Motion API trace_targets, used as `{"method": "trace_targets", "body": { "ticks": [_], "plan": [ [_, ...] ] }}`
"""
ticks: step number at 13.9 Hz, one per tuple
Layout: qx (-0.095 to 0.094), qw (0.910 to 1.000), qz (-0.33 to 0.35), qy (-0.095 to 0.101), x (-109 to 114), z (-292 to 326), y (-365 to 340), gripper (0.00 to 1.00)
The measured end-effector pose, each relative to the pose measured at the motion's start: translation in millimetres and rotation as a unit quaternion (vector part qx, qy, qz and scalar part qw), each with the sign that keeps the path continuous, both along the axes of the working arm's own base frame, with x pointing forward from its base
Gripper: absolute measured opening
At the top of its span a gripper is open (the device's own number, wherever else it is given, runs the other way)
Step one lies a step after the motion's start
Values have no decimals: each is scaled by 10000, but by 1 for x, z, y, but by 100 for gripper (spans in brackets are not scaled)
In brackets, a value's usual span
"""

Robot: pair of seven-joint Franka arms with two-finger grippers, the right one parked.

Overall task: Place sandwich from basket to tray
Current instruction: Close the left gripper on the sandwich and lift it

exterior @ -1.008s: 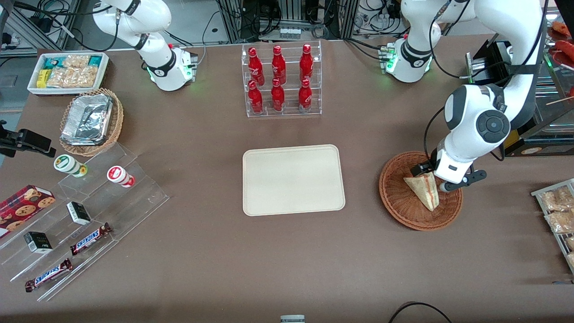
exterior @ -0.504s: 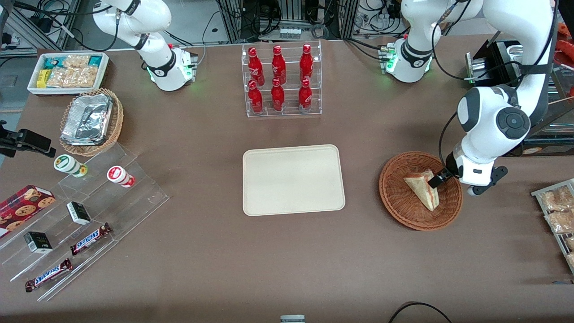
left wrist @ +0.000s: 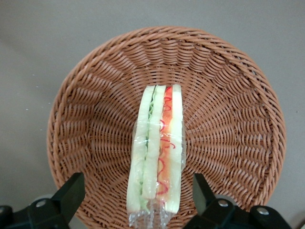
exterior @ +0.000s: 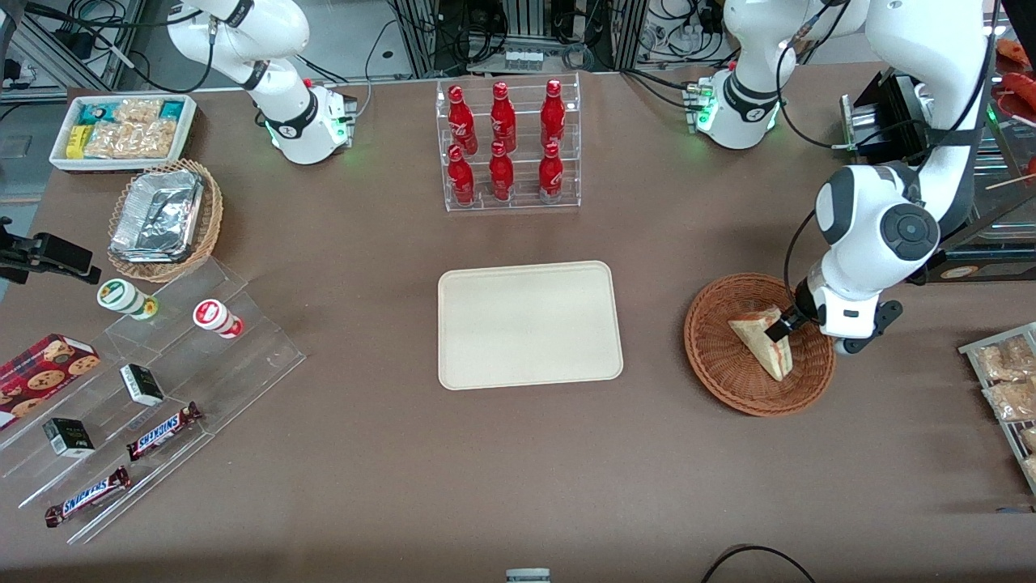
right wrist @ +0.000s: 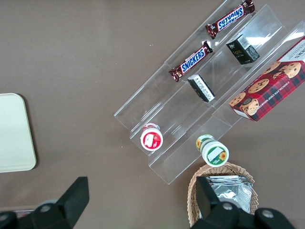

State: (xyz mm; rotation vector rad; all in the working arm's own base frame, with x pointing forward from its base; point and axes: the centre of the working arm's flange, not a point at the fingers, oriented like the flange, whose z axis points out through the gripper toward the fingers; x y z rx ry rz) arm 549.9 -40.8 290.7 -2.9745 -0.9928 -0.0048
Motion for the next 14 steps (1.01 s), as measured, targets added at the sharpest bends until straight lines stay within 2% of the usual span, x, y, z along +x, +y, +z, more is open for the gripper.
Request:
{"method": "trace_targets", "body": {
  "ticks": [6, 9, 13, 14],
  "plan": [
    [1, 9998, 47, 216, -2, -32, -2, 100],
    [-10, 9995, 90, 302, -3, -43, -3, 97],
    [-14, 9993, 215, 305, -2, -43, -3, 53],
    [-17, 9993, 217, 292, -1, -42, -3, 45]
  ]
}}
